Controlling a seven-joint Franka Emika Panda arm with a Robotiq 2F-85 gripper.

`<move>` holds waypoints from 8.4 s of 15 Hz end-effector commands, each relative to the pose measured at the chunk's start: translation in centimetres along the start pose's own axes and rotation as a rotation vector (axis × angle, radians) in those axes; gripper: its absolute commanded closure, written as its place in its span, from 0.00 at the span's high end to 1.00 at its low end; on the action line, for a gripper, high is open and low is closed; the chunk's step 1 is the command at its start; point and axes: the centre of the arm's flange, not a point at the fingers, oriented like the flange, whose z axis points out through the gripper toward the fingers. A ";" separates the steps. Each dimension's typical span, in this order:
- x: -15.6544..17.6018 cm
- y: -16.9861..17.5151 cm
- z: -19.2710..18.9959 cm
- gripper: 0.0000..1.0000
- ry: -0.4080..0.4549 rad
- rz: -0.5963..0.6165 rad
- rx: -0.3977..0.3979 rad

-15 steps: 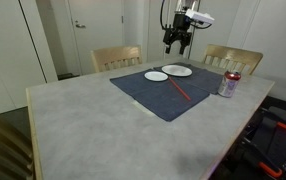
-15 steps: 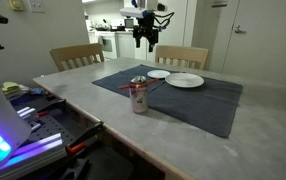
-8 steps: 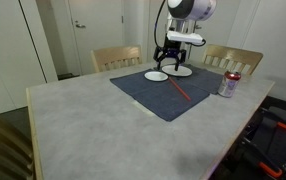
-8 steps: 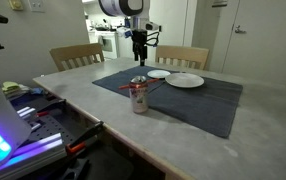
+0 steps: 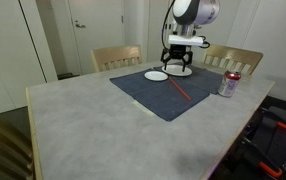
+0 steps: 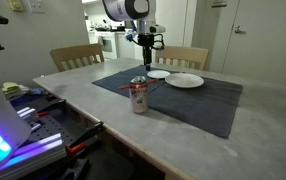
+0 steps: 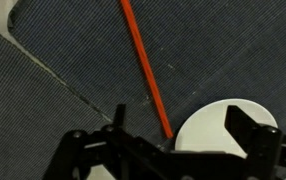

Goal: Put the straw in the drink can

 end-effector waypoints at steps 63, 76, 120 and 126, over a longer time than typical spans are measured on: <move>2.4 -1.3 6.5 0.02 -0.082 -0.313 -0.100; -0.8 -2.4 1.6 0.02 0.106 -0.124 -0.242; 0.3 10.4 -18.4 0.02 0.606 0.069 -0.505; -2.0 12.6 -20.7 0.02 0.607 0.104 -0.563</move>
